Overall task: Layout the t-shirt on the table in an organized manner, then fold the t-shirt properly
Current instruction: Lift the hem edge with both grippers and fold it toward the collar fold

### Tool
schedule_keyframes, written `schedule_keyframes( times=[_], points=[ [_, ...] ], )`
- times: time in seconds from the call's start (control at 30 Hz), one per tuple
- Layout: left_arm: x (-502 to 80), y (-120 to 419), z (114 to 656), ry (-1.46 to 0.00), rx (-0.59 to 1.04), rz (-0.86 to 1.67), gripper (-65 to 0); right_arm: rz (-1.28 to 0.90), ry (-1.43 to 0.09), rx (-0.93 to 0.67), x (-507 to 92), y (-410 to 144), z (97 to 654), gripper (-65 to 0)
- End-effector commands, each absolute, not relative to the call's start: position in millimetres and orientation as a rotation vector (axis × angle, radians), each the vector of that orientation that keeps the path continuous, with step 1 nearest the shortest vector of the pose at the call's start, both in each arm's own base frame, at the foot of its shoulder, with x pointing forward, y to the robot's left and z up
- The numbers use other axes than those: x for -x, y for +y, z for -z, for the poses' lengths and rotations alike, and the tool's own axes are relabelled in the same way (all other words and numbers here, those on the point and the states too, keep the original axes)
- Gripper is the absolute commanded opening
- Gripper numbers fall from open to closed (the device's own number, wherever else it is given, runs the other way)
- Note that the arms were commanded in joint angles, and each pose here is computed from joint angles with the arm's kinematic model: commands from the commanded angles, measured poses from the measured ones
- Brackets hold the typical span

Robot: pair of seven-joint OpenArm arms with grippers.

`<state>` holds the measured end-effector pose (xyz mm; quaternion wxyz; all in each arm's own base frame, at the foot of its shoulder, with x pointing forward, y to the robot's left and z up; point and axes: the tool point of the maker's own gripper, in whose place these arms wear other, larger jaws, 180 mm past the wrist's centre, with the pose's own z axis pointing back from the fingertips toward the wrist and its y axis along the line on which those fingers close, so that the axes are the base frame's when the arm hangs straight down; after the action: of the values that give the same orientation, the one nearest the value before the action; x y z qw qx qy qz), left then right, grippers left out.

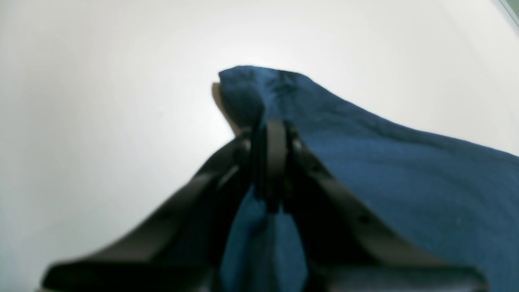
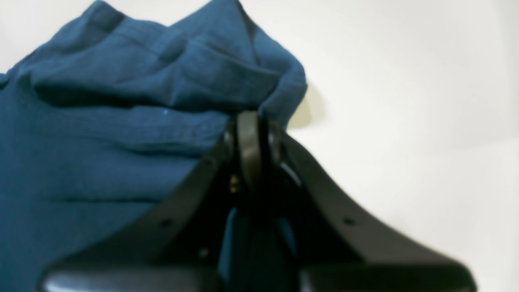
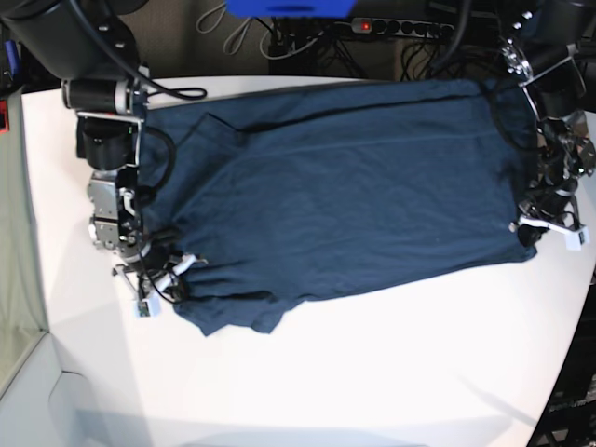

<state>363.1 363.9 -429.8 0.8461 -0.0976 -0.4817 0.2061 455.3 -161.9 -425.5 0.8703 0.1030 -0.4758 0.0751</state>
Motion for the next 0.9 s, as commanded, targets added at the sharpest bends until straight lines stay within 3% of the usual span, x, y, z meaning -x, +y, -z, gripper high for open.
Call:
schedule_keyframes(
  times=[0.0,0.5,0.87],
  points=[
    [-366,367,424,-0.998,0.189,-0.405,-60.5,-0.177,-1.025,-0.195,-466,-166,410,-65.0],
    [-406,332,349,-1.126,0.186,-0.231,-60.5,0.011,-1.262,-0.089,-464,-232,341,-65.0],
    [-420,302,313,-1.239,0.208,-0.180,-60.5,0.110,-1.277,-0.058,-427,-263,349,-65.0]
  ],
)
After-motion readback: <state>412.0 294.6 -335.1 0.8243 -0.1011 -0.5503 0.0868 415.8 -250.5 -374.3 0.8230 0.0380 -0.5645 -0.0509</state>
